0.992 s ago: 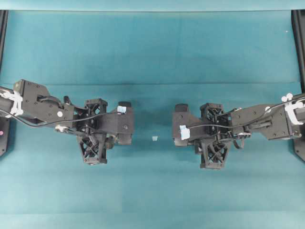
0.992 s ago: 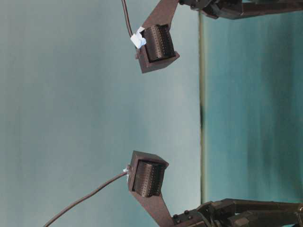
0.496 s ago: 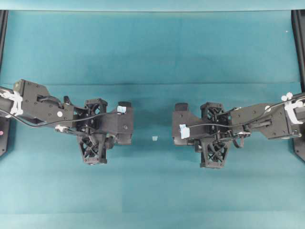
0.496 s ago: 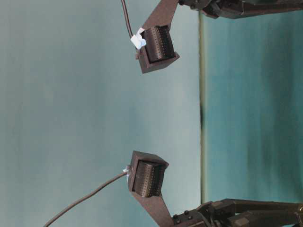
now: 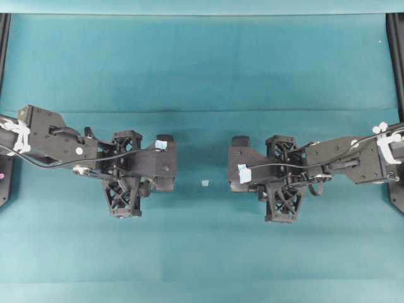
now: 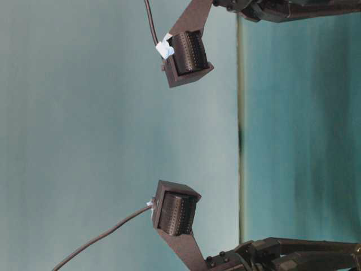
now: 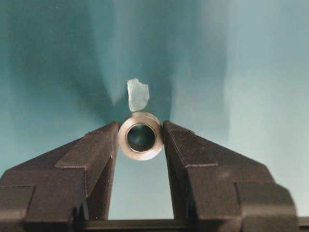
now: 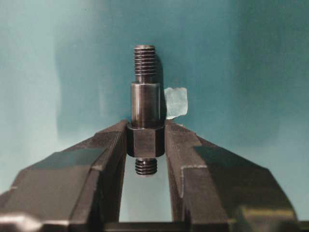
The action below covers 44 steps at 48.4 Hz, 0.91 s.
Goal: Insert the washer onto the shaft with both hands.
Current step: 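Lift both grippers and turn the washer and shaft to face each other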
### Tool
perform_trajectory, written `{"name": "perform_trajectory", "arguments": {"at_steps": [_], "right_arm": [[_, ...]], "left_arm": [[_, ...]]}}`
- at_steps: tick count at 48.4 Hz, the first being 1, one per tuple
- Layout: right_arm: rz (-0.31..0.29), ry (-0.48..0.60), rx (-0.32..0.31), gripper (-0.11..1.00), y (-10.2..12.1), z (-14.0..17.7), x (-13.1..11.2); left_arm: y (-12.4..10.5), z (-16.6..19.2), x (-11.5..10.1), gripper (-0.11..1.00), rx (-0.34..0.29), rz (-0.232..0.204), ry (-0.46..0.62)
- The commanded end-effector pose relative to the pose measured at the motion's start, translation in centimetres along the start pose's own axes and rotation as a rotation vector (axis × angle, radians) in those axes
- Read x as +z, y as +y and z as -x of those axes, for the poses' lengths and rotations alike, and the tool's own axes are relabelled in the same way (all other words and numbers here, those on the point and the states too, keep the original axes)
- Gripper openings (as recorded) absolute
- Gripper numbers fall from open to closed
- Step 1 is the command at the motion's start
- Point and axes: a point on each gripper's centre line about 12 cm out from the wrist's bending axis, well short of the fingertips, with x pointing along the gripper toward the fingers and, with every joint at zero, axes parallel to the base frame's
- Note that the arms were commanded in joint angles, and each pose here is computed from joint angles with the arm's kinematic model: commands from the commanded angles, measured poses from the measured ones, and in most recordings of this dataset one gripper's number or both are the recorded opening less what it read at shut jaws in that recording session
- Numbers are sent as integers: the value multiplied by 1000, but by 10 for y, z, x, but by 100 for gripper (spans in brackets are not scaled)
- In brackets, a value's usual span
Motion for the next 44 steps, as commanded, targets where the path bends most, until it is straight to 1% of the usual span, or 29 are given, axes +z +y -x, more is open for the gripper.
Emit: {"name": "perform_trajectory", "arguments": {"at_steps": [1,10,20,28,34,44], "right_arm": [[-7,-17,-4,0,-5,1,1],[-11,-83,5,0,-4,5,1],[-14,-162,12,0,-4,18,5],[-10,-287,27,0,-2,32,12],[-8,-384,42,0,1,38,12],[-18,-494,65,0,3,44,3]], "left_arm": [[-1,5,6,35,-1,-3,-29],[2,19,17,35,1,4,-114],[2,32,23,35,-1,4,-189],[2,45,30,35,-6,4,-348],[2,54,32,35,-12,9,-466],[1,62,32,35,-19,18,-587]]}}
